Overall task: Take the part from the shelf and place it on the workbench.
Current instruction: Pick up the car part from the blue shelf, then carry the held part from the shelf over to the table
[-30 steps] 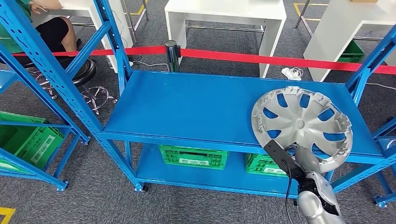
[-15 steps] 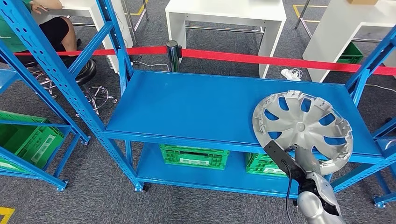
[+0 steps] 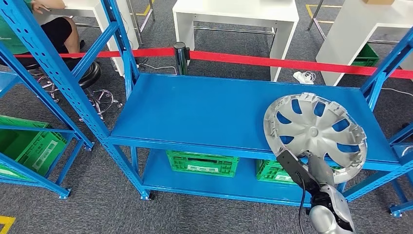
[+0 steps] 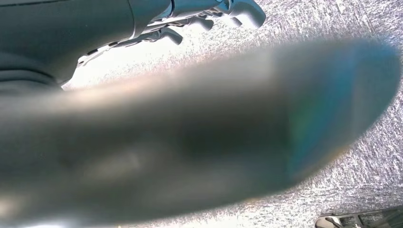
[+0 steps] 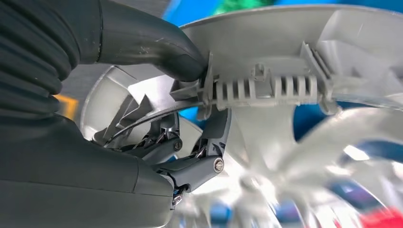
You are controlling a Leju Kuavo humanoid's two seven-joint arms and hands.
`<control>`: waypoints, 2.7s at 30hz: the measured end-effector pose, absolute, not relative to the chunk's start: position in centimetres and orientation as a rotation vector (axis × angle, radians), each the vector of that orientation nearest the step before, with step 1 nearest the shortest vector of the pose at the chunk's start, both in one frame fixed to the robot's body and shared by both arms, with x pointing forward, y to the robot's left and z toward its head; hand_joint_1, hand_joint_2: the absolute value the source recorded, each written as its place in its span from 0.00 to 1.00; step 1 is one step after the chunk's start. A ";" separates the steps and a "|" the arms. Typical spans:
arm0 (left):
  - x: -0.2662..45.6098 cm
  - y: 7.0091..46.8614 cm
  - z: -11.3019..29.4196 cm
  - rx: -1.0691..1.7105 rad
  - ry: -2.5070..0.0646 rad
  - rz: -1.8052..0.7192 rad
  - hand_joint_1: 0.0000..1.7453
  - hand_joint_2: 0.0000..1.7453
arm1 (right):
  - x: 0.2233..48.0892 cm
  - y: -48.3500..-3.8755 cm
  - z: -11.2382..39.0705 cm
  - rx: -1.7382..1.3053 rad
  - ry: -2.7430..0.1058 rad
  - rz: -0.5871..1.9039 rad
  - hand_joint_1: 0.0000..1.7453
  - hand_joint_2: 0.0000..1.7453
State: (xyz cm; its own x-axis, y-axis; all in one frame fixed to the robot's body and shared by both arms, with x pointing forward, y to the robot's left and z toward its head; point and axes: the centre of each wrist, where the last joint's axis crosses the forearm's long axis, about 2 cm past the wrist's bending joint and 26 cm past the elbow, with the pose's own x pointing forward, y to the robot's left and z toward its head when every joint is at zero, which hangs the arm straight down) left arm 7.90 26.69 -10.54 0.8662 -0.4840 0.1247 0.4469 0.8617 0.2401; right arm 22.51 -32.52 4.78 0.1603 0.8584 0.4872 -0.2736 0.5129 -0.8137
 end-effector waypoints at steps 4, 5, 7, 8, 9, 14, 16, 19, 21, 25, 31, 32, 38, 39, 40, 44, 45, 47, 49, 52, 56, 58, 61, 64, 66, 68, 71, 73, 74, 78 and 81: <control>7.2 26.5 -10.6 0.210 -0.184 -0.491 0.00 1.00 | 22.0 -31.5 6.3 -0.696 -1.369 0.858 1.00 1.00; 7.1 26.5 -10.7 0.209 -0.185 -0.491 0.00 1.00 | 22.0 -31.2 6.8 -0.708 -1.431 0.853 1.00 1.00; 6.9 26.3 -10.7 0.208 -0.188 -0.491 0.00 1.00 | 22.2 -30.6 7.9 -0.729 -1.536 0.843 1.00 1.00; 6.9 26.3 -10.7 0.207 -0.190 -0.491 0.00 1.00 | 22.4 -30.4 8.4 -0.740 -1.583 0.838 1.00 1.00; 6.9 26.2 -10.7 0.207 -0.193 -0.491 0.00 1.00 | 22.6 -30.1 8.9 -0.751 -1.629 0.835 1.00 1.00; 7.2 26.1 -10.6 0.206 -0.204 -0.491 0.00 1.00 | 24.5 -27.8 12.0 -0.808 -1.861 0.838 1.00 1.00; 7.2 26.1 -10.6 0.206 -0.209 -0.492 0.00 1.00 | 25.4 -26.9 13.5 -0.833 -1.938 0.832 1.00 1.00; 7.3 26.1 -10.6 0.207 -0.212 -0.492 0.00 1.00 | 26.2 -25.8 15.0 -0.845 -2.017 0.830 1.00 1.00; 7.2 26.1 -10.6 0.208 -0.212 -0.492 0.00 1.00 | 26.4 -25.3 15.5 -0.859 -2.059 0.831 1.00 1.00; 7.2 26.1 -10.6 0.210 -0.213 -0.492 0.00 1.00 | 27.0 -23.7 17.0 -0.908 -2.160 0.840 1.00 1.00; 7.2 26.1 -10.6 0.210 -0.214 -0.492 0.00 1.00 | 27.6 -22.5 18.8 -0.923 -2.240 0.821 1.00 1.00; 7.2 26.1 -10.6 0.210 -0.214 -0.492 0.00 1.00 | 27.5 -22.3 18.9 -0.925 -2.246 0.823 1.00 1.00; 7.2 26.1 -10.6 0.218 -0.200 -0.484 0.00 1.00 | 27.5 -21.2 19.7 -0.951 -2.322 0.848 1.00 1.00; 7.2 26.0 -10.6 0.221 -0.200 -0.480 0.00 1.00 | 27.7 -20.9 20.1 -0.948 -2.340 0.846 1.00 1.00; 7.2 26.0 -10.6 0.223 -0.202 -0.474 0.00 1.00 | 28.0 -20.7 20.5 -0.943 -2.358 0.842 1.00 1.00; 7.2 25.8 -10.6 0.225 -0.218 -0.456 0.00 1.00 | 28.5 -19.8 21.5 -0.925 -2.403 0.840 1.00 1.00; 7.2 25.7 -10.6 0.225 -0.220 -0.454 0.00 1.00 | 28.6 -19.7 21.6 -0.924 -2.406 0.841 1.00 1.00; 7.1 25.6 -10.6 0.224 -0.223 -0.447 0.00 1.00 | 28.5 -19.5 21.7 -0.924 -2.405 0.843 1.00 1.00; 7.1 25.6 -10.6 0.220 -0.231 -0.438 0.00 1.00 | 28.4 -19.3 21.6 -0.925 -2.401 0.847 1.00 1.00; 7.0 25.5 -10.6 0.217 -0.236 -0.432 0.00 1.00 | 28.2 -19.2 21.4 -0.927 -2.397 0.844 1.00 1.00; 6.9 25.4 -10.6 0.215 -0.231 -0.426 0.00 1.00 | 28.1 -19.2 21.2 -0.931 -2.386 0.826 1.00 1.00; 6.9 25.3 -10.6 0.213 -0.232 -0.425 0.00 1.00 | 28.0 -19.2 21.1 -0.933 -2.375 0.824 1.00 1.00; 6.9 25.3 -10.6 0.211 -0.232 -0.424 0.00 1.00 | 27.8 -19.2 20.9 -0.938 -2.366 0.826 1.00 1.00; 6.9 25.2 -10.6 0.211 -0.232 -0.423 0.00 1.00 | 27.8 -19.2 20.9 -0.943 -2.363 0.828 1.00 1.00; 6.9 25.2 -10.6 0.210 -0.231 -0.422 0.00 1.00 | 27.8 -19.1 20.8 -0.945 -2.362 0.830 1.00 1.00; 6.9 25.2 -10.6 0.210 -0.228 -0.420 0.00 1.00 | 27.6 -19.1 20.8 -0.951 -2.358 0.835 1.00 1.00; 7.0 25.2 -10.6 0.207 -0.222 -0.421 0.00 1.00 | 27.4 -19.1 20.6 -0.968 -2.353 0.852 1.00 1.00; 7.1 25.2 -10.6 0.205 -0.220 -0.422 0.00 1.00 | 27.4 -19.1 20.6 -0.978 -2.348 0.865 1.00 1.00; 7.2 25.1 -10.5 0.205 -0.220 -0.422 0.00 1.00 | 27.4 -19.1 20.6 -0.981 -2.344 0.871 1.00 1.00; 7.4 25.1 -10.5 0.205 -0.219 -0.419 0.00 1.00 | 27.5 -19.0 20.5 -0.971 -2.324 0.896 1.00 1.00; 7.5 25.1 -10.5 0.205 -0.214 -0.410 0.00 1.00 | 27.9 -18.9 20.9 -0.967 -2.323 0.911 1.00 1.00</control>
